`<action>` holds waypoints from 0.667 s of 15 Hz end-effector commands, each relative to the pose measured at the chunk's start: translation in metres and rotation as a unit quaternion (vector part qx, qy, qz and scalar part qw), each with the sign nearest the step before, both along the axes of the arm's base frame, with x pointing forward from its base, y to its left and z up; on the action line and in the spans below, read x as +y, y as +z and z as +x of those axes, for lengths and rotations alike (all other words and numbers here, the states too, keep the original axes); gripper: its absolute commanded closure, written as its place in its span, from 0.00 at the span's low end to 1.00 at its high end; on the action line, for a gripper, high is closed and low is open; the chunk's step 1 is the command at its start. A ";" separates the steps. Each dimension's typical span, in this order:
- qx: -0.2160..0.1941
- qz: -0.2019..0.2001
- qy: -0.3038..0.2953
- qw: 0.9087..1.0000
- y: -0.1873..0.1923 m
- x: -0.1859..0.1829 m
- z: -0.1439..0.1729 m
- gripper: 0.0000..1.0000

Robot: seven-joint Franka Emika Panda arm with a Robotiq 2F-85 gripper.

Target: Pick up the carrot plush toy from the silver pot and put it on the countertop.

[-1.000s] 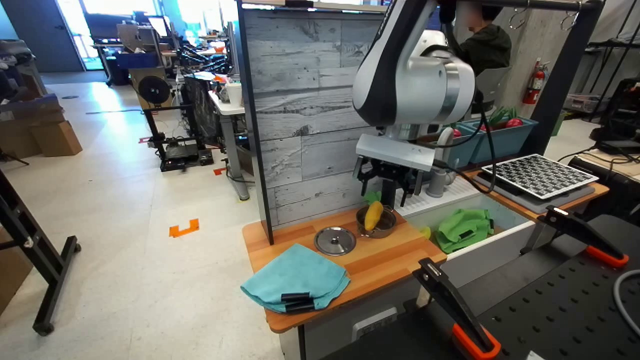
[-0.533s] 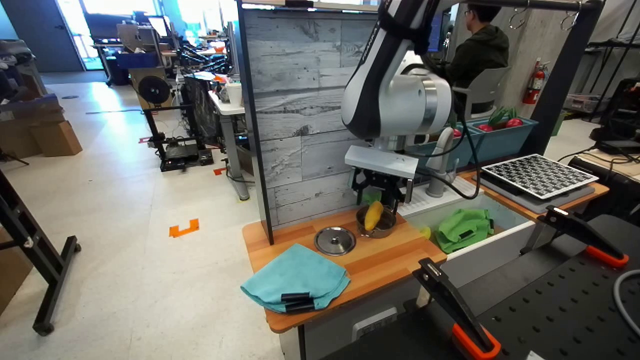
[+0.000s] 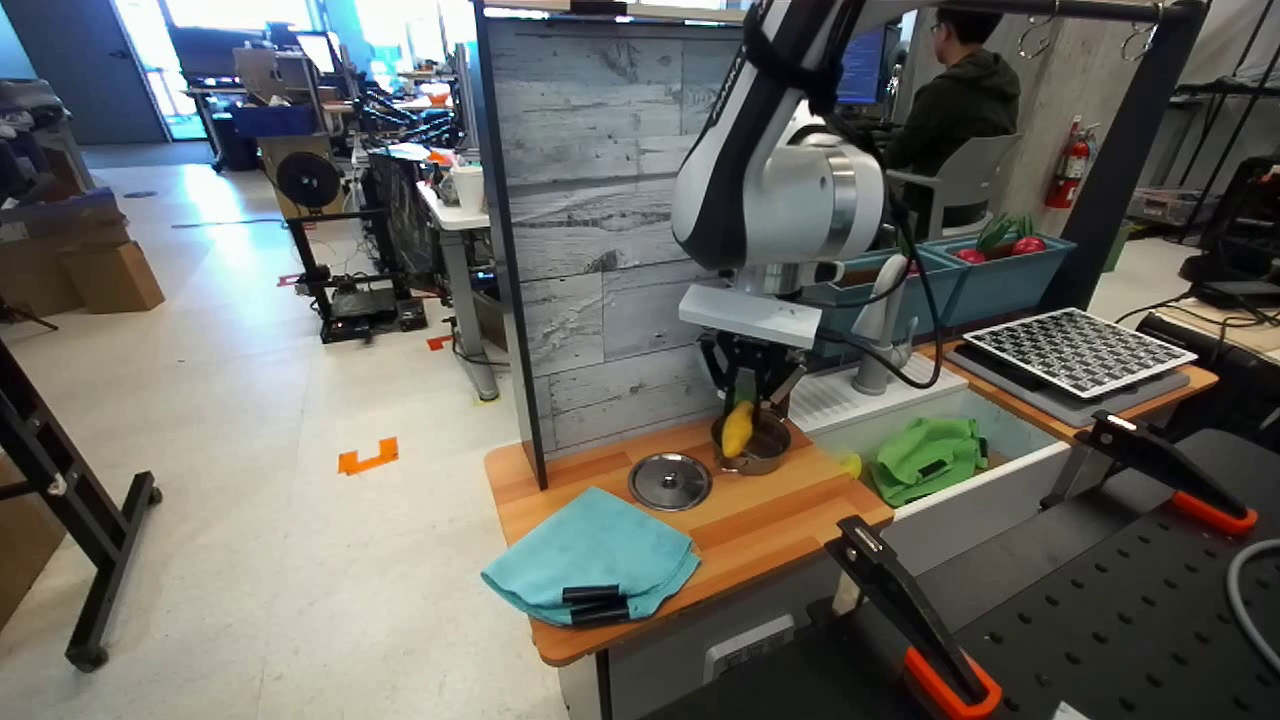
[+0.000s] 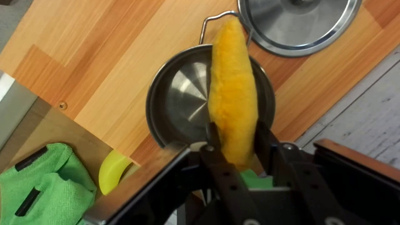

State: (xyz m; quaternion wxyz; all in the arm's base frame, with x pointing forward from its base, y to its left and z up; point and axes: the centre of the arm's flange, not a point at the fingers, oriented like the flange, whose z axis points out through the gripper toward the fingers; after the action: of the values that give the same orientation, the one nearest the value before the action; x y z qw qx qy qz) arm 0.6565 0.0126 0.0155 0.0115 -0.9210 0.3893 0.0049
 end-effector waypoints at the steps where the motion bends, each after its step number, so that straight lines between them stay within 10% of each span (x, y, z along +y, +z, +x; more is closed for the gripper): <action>1: 0.001 -0.001 0.007 1.000 0.005 0.001 0.006 0.95; 10: -0.025 -0.025 0.089 0.995 0.036 0.033 -0.041 0.98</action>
State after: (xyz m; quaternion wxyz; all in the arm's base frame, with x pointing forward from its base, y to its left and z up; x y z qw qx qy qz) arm 0.6460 0.0308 0.0226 0.0066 -0.9395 0.3423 -0.0126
